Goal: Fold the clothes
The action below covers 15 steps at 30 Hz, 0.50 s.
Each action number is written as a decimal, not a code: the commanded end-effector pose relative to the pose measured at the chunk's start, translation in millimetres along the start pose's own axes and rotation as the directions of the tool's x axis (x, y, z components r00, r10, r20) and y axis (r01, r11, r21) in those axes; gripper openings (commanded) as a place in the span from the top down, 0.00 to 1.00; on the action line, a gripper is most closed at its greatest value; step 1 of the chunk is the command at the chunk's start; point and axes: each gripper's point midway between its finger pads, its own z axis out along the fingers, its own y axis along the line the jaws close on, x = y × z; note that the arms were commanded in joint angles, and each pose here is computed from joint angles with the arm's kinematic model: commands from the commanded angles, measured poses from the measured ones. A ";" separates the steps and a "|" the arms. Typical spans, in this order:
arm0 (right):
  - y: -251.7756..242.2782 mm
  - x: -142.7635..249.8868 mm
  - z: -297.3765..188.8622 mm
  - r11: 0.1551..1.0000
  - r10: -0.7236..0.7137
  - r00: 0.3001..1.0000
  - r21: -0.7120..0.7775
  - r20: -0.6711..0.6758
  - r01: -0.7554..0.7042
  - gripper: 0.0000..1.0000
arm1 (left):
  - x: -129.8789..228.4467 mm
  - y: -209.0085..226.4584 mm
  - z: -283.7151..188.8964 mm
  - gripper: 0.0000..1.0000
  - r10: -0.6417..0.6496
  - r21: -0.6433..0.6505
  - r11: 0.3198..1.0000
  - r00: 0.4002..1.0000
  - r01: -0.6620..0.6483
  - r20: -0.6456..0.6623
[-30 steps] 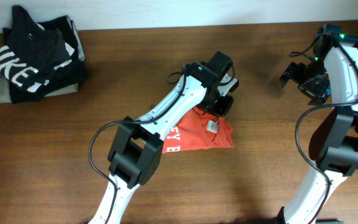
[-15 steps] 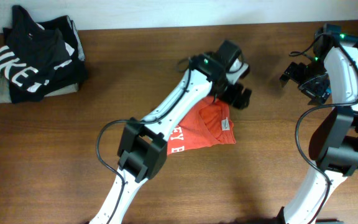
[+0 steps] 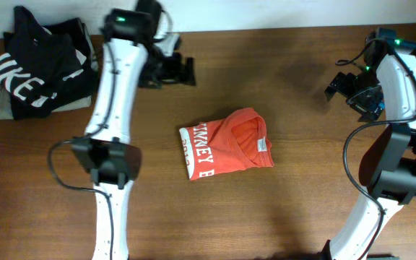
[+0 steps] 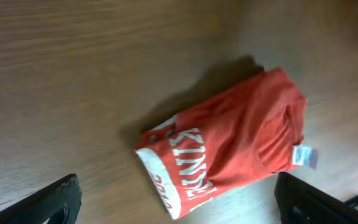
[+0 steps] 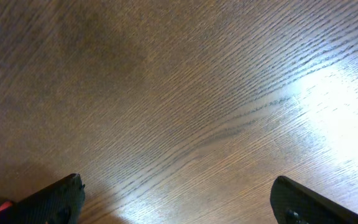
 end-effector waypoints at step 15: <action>1.2 -4.0 -4.1 1.000 -0.003 1.000 -0.003 0.017 0.003 0.01 | 126.6 16.8 -21.1 0.01 -0.095 0.073 0.993 0.995 0.096 -0.028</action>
